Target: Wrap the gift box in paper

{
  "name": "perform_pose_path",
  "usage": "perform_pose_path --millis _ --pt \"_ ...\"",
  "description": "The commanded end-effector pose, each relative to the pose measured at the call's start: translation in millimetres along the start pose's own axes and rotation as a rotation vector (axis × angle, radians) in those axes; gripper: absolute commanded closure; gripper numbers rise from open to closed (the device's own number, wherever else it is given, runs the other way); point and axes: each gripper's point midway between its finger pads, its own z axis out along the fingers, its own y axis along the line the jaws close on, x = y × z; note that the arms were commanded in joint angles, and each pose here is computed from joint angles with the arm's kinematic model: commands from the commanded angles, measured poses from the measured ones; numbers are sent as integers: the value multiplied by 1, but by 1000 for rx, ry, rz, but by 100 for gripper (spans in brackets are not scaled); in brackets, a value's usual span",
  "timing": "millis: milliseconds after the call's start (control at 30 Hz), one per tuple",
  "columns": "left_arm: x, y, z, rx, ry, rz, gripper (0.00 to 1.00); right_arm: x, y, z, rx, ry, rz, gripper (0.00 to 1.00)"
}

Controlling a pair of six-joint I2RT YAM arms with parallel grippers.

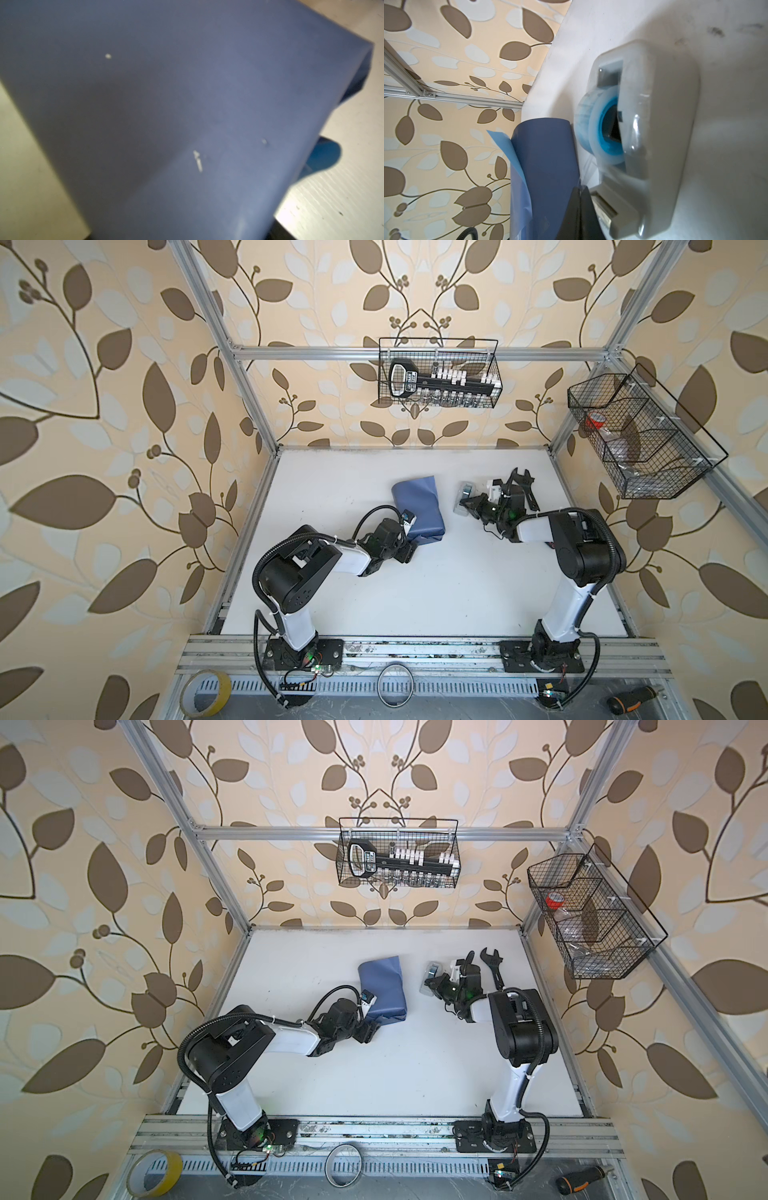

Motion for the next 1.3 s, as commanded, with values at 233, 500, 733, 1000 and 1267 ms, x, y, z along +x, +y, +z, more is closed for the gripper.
perform_pose_path --millis 233,500,733,1000,1267 --pt "-21 8 -3 -25 -52 -22 27 16 31 -11 -135 61 13 100" --pt "-21 7 -3 -24 -53 -23 27 19 32 -13 -152 65 34 100" --pt "-22 7 -3 -22 -55 -25 27 29 21 -15 -133 80 57 100" --pt "-21 7 -2 -18 -53 -28 27 36 -7 -15 -13 78 29 100" --pt "-23 6 -3 -16 -56 -27 26 39 -36 -9 101 83 1 100"
